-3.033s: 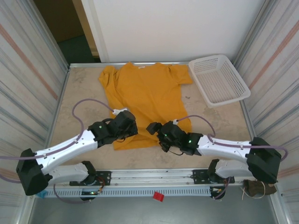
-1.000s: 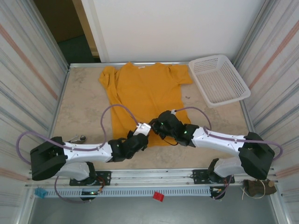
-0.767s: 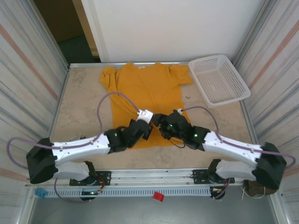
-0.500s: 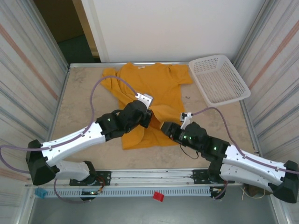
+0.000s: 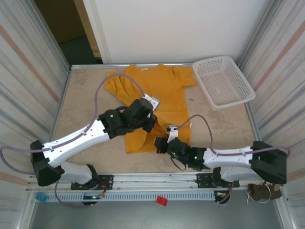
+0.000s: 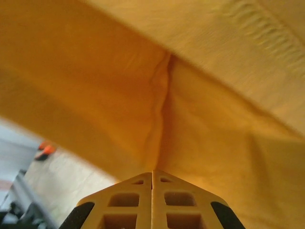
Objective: Fold the inside-out t-shirt
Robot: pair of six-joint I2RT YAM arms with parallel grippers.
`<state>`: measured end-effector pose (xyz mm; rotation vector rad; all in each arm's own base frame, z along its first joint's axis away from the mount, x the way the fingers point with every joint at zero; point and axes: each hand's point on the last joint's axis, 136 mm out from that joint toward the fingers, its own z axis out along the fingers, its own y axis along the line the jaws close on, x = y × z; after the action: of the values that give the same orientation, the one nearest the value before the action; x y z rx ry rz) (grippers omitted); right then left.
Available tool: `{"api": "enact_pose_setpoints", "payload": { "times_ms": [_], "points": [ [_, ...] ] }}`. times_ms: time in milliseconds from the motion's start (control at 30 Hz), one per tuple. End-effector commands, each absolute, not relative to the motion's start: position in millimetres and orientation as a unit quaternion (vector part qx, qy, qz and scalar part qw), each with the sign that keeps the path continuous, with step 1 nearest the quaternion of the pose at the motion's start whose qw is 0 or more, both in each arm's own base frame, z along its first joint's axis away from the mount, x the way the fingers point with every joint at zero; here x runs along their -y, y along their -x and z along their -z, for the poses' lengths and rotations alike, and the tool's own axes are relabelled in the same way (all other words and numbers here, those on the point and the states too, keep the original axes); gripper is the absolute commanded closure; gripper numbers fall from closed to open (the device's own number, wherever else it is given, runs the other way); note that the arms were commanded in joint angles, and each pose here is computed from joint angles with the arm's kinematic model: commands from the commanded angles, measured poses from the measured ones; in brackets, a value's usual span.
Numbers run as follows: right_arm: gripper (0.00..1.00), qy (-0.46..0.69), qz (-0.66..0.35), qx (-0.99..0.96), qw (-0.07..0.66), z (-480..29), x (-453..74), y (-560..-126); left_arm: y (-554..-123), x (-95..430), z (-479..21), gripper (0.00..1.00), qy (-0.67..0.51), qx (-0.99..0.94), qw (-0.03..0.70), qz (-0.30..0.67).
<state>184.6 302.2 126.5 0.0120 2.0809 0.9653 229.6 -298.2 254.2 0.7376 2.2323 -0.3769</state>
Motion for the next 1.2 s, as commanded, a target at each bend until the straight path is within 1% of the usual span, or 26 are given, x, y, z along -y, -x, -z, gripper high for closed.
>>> {"api": "enact_pose_setpoints", "payload": {
  "times_ms": [0, 133, 267, 367, 433, 533, 633, 767, 1000, 1167],
  "points": [
    [1.00, -0.083, -0.392, -0.780, 0.480, -157, -303, -216, -218, 298, -280, 1.00, -0.297, -0.863, 0.368, 0.180],
    [1.00, -0.095, -0.393, -0.783, 0.473, -147, -321, -225, -215, 297, -285, 1.00, -0.302, -0.864, 0.358, 0.182],
    [1.00, -0.056, -0.418, -0.787, 0.450, -145, -345, -209, -218, 295, -285, 1.00, -0.302, -0.868, 0.354, 0.174],
    [1.00, -0.048, -0.425, -0.803, 0.415, -131, -353, -189, -221, 295, -285, 1.00, -0.297, -0.869, 0.353, 0.180],
    [1.00, -0.070, -0.432, -0.814, 0.383, -114, -359, -177, -223, 295, -288, 1.00, -0.293, -0.869, 0.353, 0.187],
    [1.00, -0.128, -0.494, -0.795, 0.327, -103, -375, -170, -225, 295, -292, 1.00, -0.289, -0.869, 0.353, 0.192],
    [1.00, -0.141, -0.544, -0.776, 0.286, -105, -401, -168, -225, 296, -295, 1.00, -0.292, -0.868, 0.351, 0.193],
    [1.00, -0.184, -0.559, -0.758, 0.281, -100, -397, -194, -221, 293, -301, 1.00, -0.300, -0.865, 0.350, 0.197],
    [1.00, -0.245, -0.541, -0.741, 0.314, -100, -369, -249, -211, 291, -313, 1.00, -0.308, -0.857, 0.351, 0.218],
    [1.00, -0.296, -0.545, -0.716, 0.321, -97, -371, -287, -202, 294, -327, 1.00, -0.307, -0.849, 0.348, 0.252]
  ]
}}
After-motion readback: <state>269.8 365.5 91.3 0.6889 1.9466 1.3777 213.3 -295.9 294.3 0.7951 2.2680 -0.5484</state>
